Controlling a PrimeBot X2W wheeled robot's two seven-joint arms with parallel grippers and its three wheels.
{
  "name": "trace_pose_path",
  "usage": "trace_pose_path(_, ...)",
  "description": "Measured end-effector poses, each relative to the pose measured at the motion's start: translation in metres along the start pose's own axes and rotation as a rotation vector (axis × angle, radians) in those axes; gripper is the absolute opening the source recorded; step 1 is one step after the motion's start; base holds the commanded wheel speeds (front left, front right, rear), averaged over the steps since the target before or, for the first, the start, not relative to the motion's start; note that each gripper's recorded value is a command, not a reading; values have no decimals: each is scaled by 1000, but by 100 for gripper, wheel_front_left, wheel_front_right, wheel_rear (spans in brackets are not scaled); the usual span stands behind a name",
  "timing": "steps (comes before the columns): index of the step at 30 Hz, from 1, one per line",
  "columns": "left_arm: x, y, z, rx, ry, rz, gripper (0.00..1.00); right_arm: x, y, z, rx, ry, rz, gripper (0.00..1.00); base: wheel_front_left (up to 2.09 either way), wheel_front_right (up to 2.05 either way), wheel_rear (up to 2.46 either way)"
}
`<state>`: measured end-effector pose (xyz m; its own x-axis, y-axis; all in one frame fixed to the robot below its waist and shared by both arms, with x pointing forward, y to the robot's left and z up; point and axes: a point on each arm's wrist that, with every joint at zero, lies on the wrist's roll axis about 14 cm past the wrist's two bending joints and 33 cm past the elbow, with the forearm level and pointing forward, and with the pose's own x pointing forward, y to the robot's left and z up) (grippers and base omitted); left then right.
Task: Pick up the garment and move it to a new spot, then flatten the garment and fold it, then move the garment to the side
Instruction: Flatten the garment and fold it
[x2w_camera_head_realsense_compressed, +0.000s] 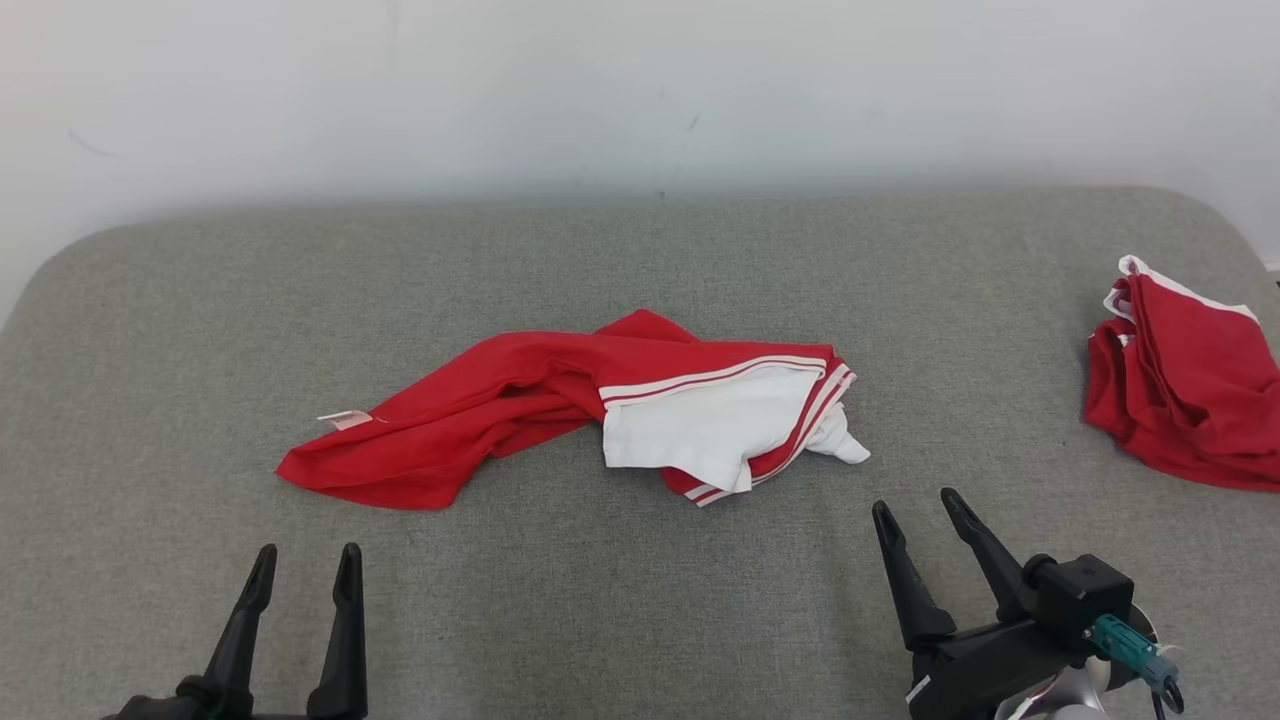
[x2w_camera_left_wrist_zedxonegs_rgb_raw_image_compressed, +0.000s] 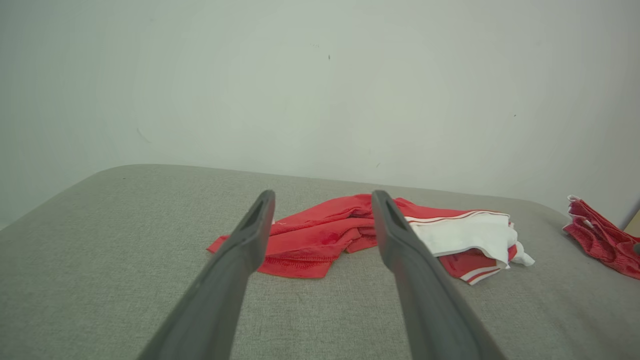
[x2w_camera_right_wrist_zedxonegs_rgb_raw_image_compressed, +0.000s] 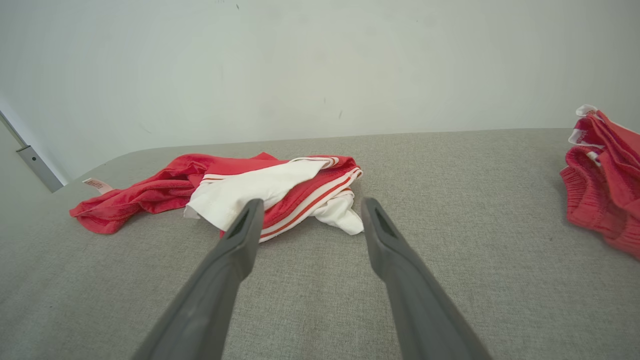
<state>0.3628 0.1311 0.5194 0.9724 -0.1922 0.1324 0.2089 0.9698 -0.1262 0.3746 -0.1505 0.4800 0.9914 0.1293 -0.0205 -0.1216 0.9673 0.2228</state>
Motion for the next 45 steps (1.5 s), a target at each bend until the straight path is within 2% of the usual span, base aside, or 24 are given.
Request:
trace_pose_path(11, 0, 6, -6, 4, 18, 16, 100, 3, 6, -1, -2, 7, 19, 100, 0, 0, 0)
trace_pose_path(23, 0, 22, -38, 36, 133, 43, 100, 13, 41, -8, -27, 89, 130, 100, 0, 0, 0)
trace_pose_path(33, 45, 53, -57, 98, 305, 80, 100, 35, 49, -29, -197, 267, 176, 100, 0, 0, 0)
trace_pose_path(45, 89, 88, -92, 135, 550, 172, 100, 61, 59, -43, -270, 345, 226, 100, 0, 0, 0)
